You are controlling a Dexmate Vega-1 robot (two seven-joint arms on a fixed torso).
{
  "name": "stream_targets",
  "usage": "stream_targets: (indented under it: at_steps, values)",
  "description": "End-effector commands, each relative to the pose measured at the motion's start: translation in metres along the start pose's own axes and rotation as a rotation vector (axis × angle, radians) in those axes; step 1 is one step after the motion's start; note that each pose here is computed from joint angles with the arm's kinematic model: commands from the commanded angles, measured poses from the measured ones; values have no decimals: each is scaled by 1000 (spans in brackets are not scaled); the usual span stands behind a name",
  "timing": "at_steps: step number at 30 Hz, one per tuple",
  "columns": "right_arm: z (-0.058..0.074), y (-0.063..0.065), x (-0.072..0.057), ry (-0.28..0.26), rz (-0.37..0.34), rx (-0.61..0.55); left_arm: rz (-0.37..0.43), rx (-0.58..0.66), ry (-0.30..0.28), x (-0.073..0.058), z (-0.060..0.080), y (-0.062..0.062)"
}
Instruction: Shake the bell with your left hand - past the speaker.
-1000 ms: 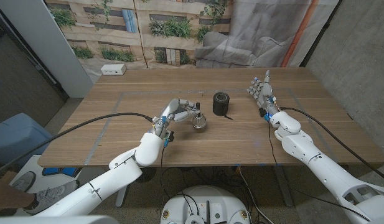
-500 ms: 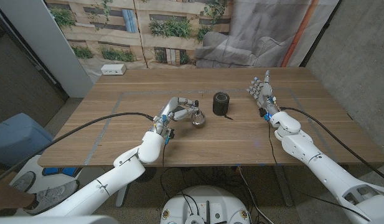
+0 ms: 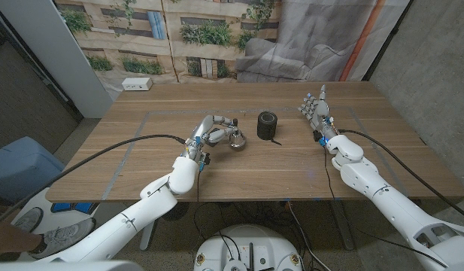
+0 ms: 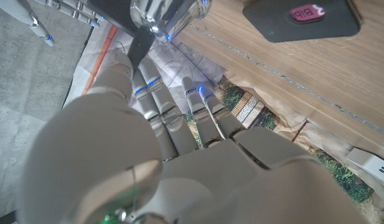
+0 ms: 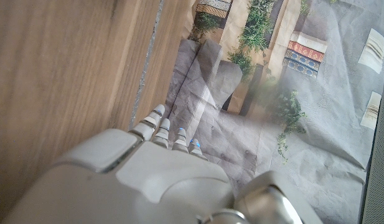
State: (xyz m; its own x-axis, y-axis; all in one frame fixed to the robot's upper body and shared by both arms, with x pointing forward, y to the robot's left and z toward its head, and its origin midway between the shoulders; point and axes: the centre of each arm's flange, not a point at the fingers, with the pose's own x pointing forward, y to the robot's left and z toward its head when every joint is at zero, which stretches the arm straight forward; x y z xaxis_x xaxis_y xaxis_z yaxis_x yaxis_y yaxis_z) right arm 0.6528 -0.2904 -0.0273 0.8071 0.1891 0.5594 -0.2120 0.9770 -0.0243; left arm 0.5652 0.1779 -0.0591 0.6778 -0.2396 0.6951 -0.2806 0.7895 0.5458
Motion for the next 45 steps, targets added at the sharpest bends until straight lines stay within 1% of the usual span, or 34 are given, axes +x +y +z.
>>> stream_targets:
  at_steps: [1, 3, 9, 17, 26, 37, 45]
  values:
    - [0, 0, 0, 1, 0, 0, 7, 5, 8, 7, -7, -3]
    - [0, 0, 0, 1, 0, 0, 7, 5, 13, 7, -9, -3]
    - [0, 0, 0, 1, 0, 0, 6, -6, 52, 8, -14, -7]
    - [0, 0, 0, 1, 0, 0, -4, -1, 78, 7, -17, -10]
    - [0, -1, 0, 1, 0, 0, -14, -6, 99, 3, -19, -14]
    - [0, 0, 0, 1, 0, 0, 22, -1, 115, 2, -19, -11]
    - [-1, 0, 0, 1, 0, 0, 21, 6, 121, 1, -22, -8]
